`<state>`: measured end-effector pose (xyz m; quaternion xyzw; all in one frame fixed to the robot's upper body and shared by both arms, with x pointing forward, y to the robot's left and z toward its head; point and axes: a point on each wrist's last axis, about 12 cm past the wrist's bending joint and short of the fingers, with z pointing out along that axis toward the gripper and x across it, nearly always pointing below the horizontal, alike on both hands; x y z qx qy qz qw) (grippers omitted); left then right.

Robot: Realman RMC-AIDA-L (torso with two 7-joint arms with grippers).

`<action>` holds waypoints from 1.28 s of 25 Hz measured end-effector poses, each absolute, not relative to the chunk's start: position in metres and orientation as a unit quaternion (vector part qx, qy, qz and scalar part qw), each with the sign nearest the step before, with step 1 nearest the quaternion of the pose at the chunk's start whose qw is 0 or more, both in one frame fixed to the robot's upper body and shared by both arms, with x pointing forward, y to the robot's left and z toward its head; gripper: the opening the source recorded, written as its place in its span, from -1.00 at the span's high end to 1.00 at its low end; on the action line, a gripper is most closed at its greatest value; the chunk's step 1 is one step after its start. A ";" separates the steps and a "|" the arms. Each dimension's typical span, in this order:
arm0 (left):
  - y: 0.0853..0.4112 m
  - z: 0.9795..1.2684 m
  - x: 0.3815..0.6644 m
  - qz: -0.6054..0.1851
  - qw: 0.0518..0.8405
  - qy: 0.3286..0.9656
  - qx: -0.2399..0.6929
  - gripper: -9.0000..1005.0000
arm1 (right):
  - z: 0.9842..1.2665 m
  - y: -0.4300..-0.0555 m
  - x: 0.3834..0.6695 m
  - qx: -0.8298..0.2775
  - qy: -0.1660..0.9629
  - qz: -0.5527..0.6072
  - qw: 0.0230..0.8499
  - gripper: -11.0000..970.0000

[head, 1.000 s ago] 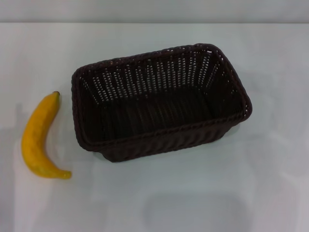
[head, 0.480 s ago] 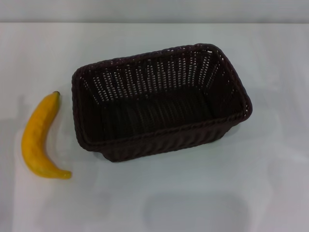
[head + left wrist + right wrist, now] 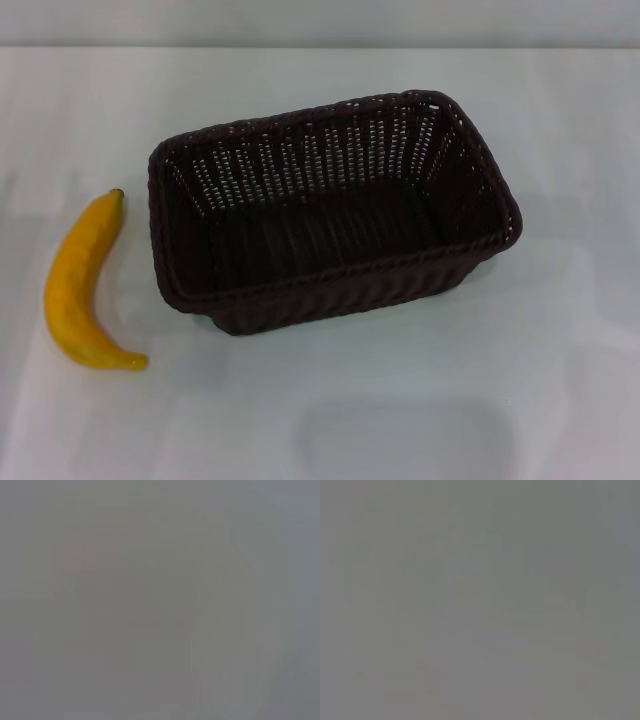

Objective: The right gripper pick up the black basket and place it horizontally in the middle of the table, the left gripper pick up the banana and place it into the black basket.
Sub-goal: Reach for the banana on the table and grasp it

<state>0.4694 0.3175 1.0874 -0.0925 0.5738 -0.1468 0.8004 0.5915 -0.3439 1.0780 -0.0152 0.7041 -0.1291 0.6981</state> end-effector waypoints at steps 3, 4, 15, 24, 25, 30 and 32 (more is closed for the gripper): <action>0.317 1.098 0.480 -0.149 0.779 0.606 -0.058 -0.76 | 1.076 -0.345 0.591 -0.016 0.707 -0.132 0.694 -0.74; 0.316 1.101 0.483 -0.146 0.770 0.620 -0.045 -0.76 | 1.075 -0.345 0.591 -0.016 0.709 -0.133 0.693 -0.74; 0.297 1.158 0.503 -0.059 0.639 0.767 -0.002 -0.76 | 1.073 -0.346 0.591 -0.015 0.714 -0.134 0.687 -0.74; 0.283 1.186 0.497 -0.038 0.532 0.846 -0.001 -0.76 | 1.074 -0.347 0.591 -0.013 0.713 -0.135 0.688 -0.74; 0.281 1.188 0.496 -0.041 0.521 0.853 0.001 -0.76 | 1.074 -0.347 0.591 -0.013 0.713 -0.135 0.688 -0.74; 0.276 1.190 0.492 -0.046 0.468 0.882 0.009 -0.76 | 1.076 -0.347 0.593 -0.014 0.711 -0.135 0.690 -0.74; 0.274 1.189 0.492 -0.048 0.447 0.893 0.010 -0.76 | 1.077 -0.348 0.593 -0.014 0.709 -0.136 0.692 -0.74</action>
